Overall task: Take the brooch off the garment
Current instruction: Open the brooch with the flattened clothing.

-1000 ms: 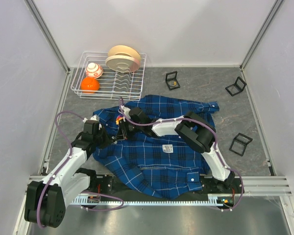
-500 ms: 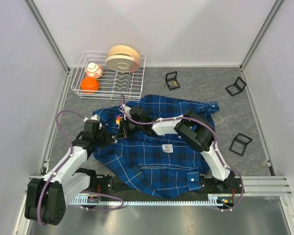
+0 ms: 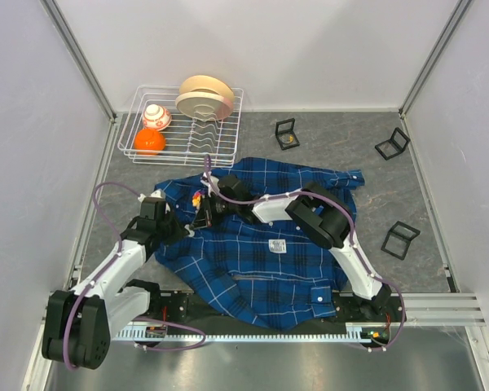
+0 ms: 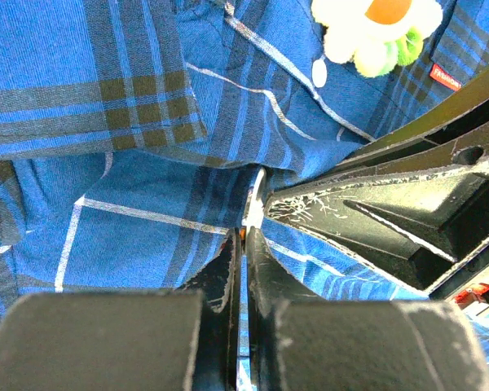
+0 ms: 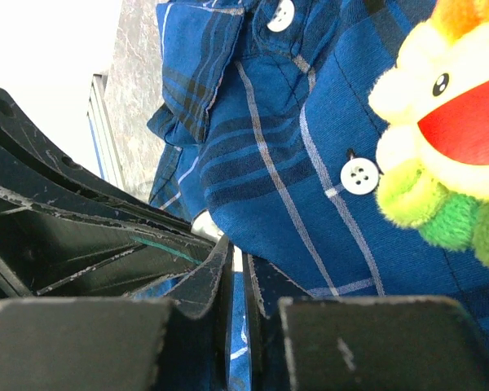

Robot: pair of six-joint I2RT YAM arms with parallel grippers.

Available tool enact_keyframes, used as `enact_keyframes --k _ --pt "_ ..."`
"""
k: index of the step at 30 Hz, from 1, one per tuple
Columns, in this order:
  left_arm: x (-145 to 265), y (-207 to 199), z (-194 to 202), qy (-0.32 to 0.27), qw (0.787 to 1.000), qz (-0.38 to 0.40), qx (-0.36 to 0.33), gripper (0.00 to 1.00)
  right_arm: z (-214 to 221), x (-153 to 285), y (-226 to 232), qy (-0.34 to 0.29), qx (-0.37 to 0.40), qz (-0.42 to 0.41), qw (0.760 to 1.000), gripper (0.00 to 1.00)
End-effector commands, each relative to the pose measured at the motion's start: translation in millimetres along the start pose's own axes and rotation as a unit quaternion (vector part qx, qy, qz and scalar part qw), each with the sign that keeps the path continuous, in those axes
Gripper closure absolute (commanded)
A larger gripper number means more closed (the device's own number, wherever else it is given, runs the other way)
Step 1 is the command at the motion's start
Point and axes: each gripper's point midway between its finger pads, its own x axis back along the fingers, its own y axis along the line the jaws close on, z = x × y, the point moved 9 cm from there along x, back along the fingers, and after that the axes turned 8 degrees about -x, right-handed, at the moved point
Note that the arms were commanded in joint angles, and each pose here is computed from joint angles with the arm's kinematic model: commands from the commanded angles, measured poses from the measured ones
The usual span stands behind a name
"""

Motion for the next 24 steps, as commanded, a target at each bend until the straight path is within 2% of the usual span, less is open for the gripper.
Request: enact_keyframes --k 1,12,24 --pt "0.0 -2.9 -0.1 0.013 1.0 0.003 -0.023 0.98 -3.9 -13.3 -5.0 -0.006 0.017 0.017 1.0 0.85" --pt "-2.0 -18.2 -3.9 0.015 0.997 -0.003 -0.075 0.98 -0.8 -24.6 1.9 0.014 0.067 0.067 0.995 0.86" --pt "-4.8 -28.7 -7.9 0.029 0.995 -0.008 -0.097 0.98 14.6 -30.9 19.5 0.049 0.161 0.064 0.984 0.84"
